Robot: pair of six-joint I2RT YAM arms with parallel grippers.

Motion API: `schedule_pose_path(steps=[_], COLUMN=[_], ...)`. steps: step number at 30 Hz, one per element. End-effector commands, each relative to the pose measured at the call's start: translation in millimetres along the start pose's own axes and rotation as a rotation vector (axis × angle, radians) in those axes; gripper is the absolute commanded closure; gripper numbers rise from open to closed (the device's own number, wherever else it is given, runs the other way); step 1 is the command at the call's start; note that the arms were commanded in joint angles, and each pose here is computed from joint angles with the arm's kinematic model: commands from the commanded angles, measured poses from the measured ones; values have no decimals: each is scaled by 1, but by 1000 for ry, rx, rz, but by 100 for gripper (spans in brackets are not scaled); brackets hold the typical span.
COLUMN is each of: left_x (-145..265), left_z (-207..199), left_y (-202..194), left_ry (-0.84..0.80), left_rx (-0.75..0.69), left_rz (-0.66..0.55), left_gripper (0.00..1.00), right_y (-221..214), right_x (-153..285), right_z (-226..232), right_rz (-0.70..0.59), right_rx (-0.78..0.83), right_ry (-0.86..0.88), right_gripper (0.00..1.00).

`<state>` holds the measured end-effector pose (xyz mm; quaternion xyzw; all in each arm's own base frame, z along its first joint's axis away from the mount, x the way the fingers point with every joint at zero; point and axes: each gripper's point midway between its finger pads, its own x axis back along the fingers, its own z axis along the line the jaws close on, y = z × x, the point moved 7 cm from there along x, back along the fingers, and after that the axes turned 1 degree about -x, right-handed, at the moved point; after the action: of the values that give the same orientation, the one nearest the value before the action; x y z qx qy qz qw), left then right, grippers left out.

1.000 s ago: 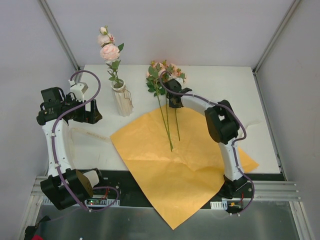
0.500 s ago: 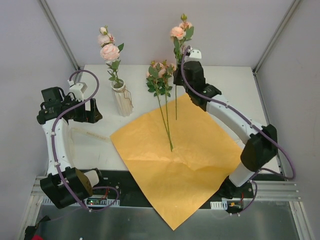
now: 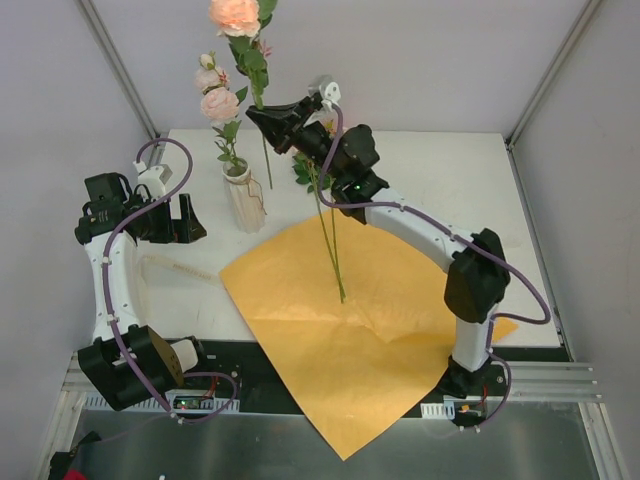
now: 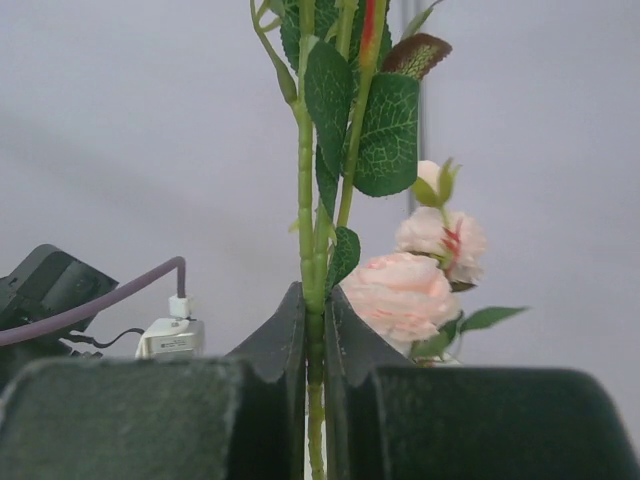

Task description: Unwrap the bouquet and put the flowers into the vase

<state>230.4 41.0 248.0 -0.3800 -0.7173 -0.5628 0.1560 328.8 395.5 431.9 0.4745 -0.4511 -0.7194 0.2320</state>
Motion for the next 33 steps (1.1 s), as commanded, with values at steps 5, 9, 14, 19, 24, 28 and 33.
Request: schedule_pose_path(steps=[5, 9, 14, 19, 24, 28, 33], left_x=[9, 6, -1, -5, -4, -2, 0], left_z=[-3, 3, 9, 10, 11, 10, 8], left_y=[7, 7, 7, 6, 5, 7, 11], left_ry=[10, 14, 9, -9, -2, -2, -8], left_rx=[-18, -6, 20, 34, 18, 7, 17], left_rz=[-34, -27, -14, -5, -4, -4, -17], left_gripper=[1, 1, 1, 1, 1, 1, 1], right_y=[24, 25, 20, 16, 8, -9, -36], right_x=[-47, -53, -57, -68, -77, -81, -73], right_z=[48, 47, 46, 42, 28, 15, 5], right_rz=[-192, -211, -209, -223, -242, -233, -185], right_rx=[56, 73, 90, 112, 113, 104, 74], right_ry=[309, 312, 323, 330, 299, 272, 247], right_gripper=[99, 99, 99, 99, 99, 99, 99])
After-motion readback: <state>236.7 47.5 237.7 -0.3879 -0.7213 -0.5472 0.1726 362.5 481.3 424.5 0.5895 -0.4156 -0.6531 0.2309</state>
